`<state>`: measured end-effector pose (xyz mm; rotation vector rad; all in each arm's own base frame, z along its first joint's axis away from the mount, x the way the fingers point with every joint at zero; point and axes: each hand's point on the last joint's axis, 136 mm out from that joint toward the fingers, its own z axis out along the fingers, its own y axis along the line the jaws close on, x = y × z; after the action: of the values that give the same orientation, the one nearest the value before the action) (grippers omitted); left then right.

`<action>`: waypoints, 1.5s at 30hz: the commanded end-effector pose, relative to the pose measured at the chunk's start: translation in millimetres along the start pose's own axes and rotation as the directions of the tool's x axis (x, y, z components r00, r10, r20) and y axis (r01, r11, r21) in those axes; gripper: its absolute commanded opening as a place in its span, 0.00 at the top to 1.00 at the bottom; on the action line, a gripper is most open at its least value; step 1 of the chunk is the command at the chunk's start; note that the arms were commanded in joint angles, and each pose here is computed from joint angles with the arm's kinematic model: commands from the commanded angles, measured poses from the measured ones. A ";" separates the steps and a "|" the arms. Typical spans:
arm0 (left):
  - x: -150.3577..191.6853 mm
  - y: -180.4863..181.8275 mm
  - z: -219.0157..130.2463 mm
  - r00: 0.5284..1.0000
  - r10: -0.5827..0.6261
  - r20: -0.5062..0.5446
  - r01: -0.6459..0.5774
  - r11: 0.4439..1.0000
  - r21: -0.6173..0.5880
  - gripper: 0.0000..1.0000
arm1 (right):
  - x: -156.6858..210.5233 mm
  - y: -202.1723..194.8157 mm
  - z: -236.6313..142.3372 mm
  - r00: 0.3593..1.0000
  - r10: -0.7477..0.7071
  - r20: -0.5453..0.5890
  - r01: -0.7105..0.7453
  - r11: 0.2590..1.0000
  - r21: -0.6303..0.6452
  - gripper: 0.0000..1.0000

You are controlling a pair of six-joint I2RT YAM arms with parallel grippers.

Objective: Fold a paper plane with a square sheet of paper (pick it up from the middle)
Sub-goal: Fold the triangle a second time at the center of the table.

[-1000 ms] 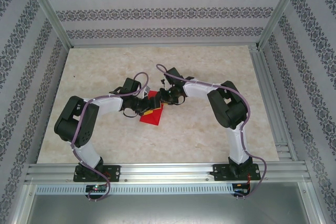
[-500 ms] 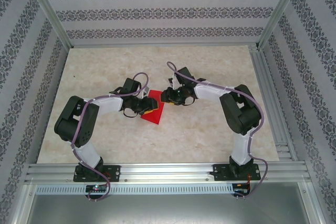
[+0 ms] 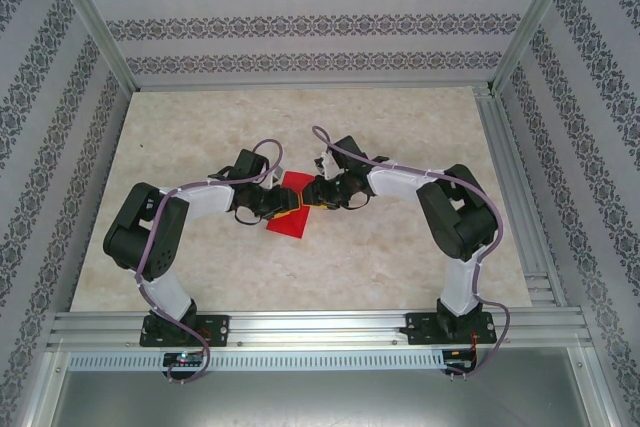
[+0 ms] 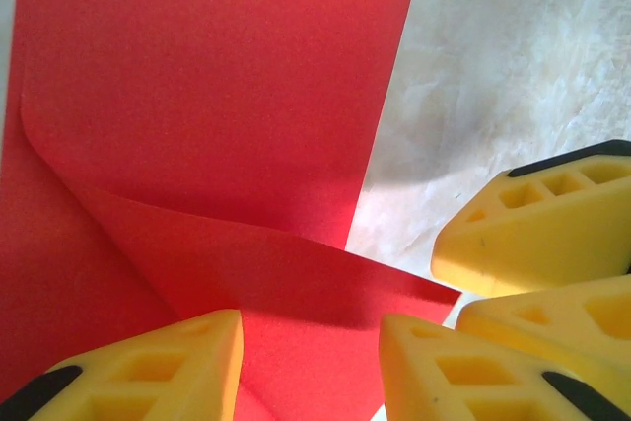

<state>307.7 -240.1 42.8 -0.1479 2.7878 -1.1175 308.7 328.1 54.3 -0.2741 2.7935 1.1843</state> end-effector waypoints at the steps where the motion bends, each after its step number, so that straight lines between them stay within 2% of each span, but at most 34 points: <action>1: 0.6 -2.3 -0.3 1.000 0.026 0.002 -0.026 1.000 -0.012 0.59 | -4.1 7.3 5.9 0.999 -0.043 -0.002 0.043 0.999 -0.033 0.69; 5: 1.1 -2.4 -0.6 1.000 0.027 0.000 -0.027 1.000 -0.011 0.59 | -5.1 4.3 9.7 0.999 -0.040 -0.004 0.040 0.999 -0.023 0.74; 9: 1.3 -3.8 -2.2 1.000 0.031 0.002 -0.031 0.999 -0.011 0.60 | -7.7 0.3 13.0 0.999 -0.037 -0.001 0.037 0.999 -0.009 0.85; 14: 2.0 -8.3 -7.5 0.999 0.040 0.008 -0.040 0.999 -0.004 0.60 | -7.8 -2.5 16.7 0.999 -0.048 -0.003 0.048 0.999 -0.004 0.91; 21: 1.3 -21.4 -17.0 0.997 0.071 0.018 -0.072 0.997 0.029 0.60 | -8.4 -8.9 22.5 0.998 -0.057 -0.010 0.057 0.998 0.015 0.92; 31: 6.1 -27.2 -6.3 0.997 0.075 -0.010 -0.074 0.995 0.061 0.65 | -11.5 -14.6 25.7 0.998 -0.060 -0.015 0.061 0.997 0.045 0.91; 45: 12.2 -7.0 9.4 0.998 0.042 -0.054 -0.043 0.999 -0.008 0.72 | -7.5 -21.4 27.2 0.998 -0.050 -0.029 0.052 0.996 0.068 0.90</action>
<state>295.7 -251.0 41.7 -0.0943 2.8195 -1.1426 320.2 330.1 24.3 -0.3098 2.8347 1.1068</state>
